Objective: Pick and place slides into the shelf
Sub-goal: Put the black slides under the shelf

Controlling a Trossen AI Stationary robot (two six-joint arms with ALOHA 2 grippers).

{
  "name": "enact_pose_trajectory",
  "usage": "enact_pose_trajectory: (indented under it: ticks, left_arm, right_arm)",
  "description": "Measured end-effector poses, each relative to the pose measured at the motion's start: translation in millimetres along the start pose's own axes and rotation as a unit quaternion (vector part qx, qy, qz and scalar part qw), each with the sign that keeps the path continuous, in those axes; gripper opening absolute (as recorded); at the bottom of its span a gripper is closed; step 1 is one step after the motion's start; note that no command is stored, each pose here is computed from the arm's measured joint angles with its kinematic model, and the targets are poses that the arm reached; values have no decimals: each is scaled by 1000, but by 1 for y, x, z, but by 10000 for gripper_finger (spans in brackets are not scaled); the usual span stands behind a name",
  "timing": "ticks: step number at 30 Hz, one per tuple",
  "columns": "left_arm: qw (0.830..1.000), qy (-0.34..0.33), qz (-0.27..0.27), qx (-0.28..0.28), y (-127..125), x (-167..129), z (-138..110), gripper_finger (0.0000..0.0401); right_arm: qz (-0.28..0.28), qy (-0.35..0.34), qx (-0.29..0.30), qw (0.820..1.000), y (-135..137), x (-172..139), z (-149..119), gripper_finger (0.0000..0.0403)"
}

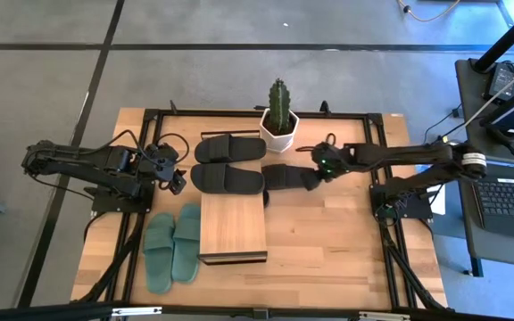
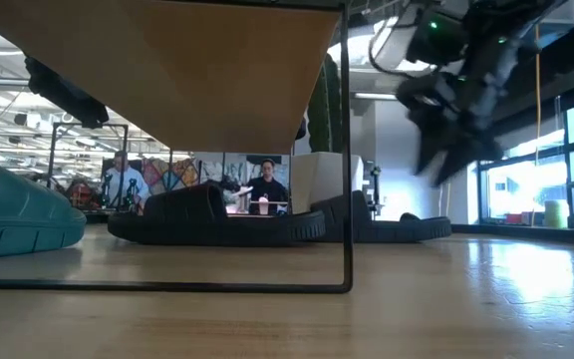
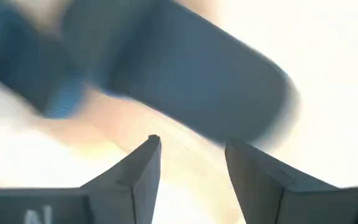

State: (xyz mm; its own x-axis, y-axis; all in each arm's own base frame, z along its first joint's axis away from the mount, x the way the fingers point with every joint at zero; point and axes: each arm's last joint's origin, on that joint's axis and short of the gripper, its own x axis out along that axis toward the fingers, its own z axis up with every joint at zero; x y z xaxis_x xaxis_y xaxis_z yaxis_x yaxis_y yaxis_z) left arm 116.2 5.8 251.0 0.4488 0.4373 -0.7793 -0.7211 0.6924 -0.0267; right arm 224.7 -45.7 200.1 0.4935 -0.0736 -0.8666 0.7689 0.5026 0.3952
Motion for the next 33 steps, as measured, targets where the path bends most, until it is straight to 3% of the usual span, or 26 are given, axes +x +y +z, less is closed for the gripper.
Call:
enact_pose_trajectory:
  ticks: [5,16,29,33]
  left_arm:
    - [1000,-7,-1,-3,-1,0,1,225]
    - [1000,-15,6,-14,0,0,2,225]
    - [1000,-16,6,-15,0,0,2,225]
    - [1000,-16,7,-15,0,0,2,225]
  right_arm:
    - [-62,17,74,995,-13,-7,-9,179]
    - [-88,-20,44,995,-13,-5,-6,179]
    - [-124,13,105,987,-23,9,-3,179]
    - [-112,41,118,986,-27,15,2,179]
